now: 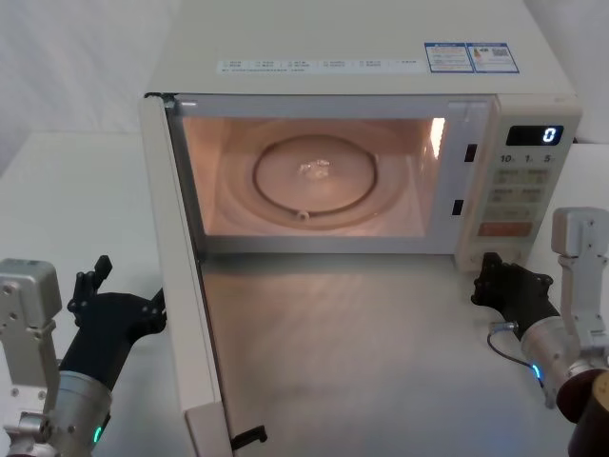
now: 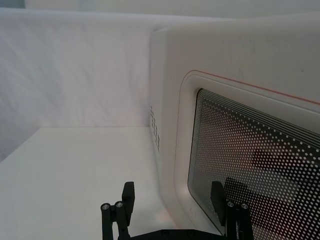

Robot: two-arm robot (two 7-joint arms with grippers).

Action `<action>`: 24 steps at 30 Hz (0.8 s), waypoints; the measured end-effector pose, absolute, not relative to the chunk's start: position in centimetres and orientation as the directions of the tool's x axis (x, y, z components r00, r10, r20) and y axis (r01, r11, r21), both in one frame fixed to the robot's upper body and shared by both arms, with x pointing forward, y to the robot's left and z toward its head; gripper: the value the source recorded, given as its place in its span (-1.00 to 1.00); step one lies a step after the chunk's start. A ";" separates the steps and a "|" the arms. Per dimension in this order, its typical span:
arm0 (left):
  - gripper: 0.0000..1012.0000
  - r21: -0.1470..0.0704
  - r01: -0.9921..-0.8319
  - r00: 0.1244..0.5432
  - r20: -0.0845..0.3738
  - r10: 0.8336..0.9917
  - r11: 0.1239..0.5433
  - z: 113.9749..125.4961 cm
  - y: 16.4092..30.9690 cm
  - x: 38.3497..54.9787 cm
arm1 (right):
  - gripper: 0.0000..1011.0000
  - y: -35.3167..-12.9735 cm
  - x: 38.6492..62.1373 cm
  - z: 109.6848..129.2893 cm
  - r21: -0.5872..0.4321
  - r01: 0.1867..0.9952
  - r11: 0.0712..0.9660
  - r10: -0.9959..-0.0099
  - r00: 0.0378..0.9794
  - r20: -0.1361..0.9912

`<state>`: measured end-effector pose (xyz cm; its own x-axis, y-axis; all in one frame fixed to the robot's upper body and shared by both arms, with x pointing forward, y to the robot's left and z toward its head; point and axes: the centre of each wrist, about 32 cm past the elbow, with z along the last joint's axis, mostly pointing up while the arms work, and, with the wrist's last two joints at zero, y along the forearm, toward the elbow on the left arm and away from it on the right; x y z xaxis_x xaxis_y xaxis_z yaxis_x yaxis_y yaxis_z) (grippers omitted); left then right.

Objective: Press the button to open the microwave door with one hand; close the microwave door with the other hand.

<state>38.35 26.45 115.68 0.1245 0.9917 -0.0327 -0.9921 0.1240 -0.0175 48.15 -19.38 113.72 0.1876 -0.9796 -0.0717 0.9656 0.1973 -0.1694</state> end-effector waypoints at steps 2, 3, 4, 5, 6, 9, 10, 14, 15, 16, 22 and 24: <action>0.98 -0.018 -0.992 0.125 -0.033 0.992 0.124 115.7 26.5 38.4 | -1.00 -19.4 47.9 113.8 -0.169 0.966 0.195 -0.980 0.186 -0.072; 0.98 -0.018 -0.992 0.125 -0.033 0.992 0.124 115.7 26.5 38.4 | -1.00 -19.4 47.9 113.8 -0.168 0.966 0.195 -0.980 0.185 -0.072; 0.98 -0.018 -0.992 0.125 -0.033 0.992 0.124 115.7 26.5 38.4 | -1.00 -19.4 47.7 113.9 -0.167 0.966 0.195 -0.980 0.186 -0.072; 0.98 -0.017 -0.992 0.125 -0.033 0.992 0.124 115.7 26.5 38.4 | -1.00 -19.4 47.6 114.0 -0.166 0.967 0.195 -0.980 0.186 -0.072; 0.98 -0.018 -0.992 0.125 -0.033 0.992 0.124 115.7 26.5 38.4 | -1.00 -19.4 47.6 114.0 -0.166 0.967 0.195 -0.980 0.186 -0.072; 0.98 -0.018 -0.992 0.125 -0.033 0.992 0.124 115.7 26.5 38.4 | -1.00 -19.4 47.2 114.1 -0.166 0.966 0.196 -0.980 0.187 -0.072; 0.98 -0.018 -0.992 0.125 -0.033 0.992 0.124 115.7 26.5 38.4 | -1.00 -19.4 47.0 114.3 -0.164 0.967 0.197 -0.980 0.188 -0.072; 0.98 -0.017 -0.992 0.125 -0.033 0.992 0.124 115.7 26.5 38.3 | -1.00 -19.5 46.3 114.8 -0.158 0.966 0.204 -0.978 0.195 -0.074; 0.98 -0.017 -0.992 0.125 -0.033 0.992 0.124 115.7 26.5 38.4 | -1.00 -19.5 46.1 115.0 -0.156 0.966 0.206 -0.978 0.196 -0.075; 0.98 -0.017 -0.992 0.125 -0.033 0.992 0.124 115.7 26.5 38.4 | -1.00 -19.5 45.8 115.3 -0.151 0.966 0.208 -0.977 0.199 -0.075; 0.98 -0.018 -0.992 0.125 -0.033 0.992 0.124 115.7 26.5 38.4 | -1.00 -19.8 44.4 116.6 -0.125 0.968 0.219 -0.974 0.210 -0.079; 0.98 -0.017 -0.992 0.125 -0.033 0.992 0.124 115.7 26.5 38.4 | -1.00 -19.9 43.8 117.3 -0.110 0.968 0.224 -0.973 0.216 -0.081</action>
<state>38.35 26.45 115.68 0.1246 0.9917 -0.0327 -0.9921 0.1241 -0.0175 43.75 -19.94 117.32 0.2162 -0.9730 -0.0809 0.9683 0.2243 -0.1099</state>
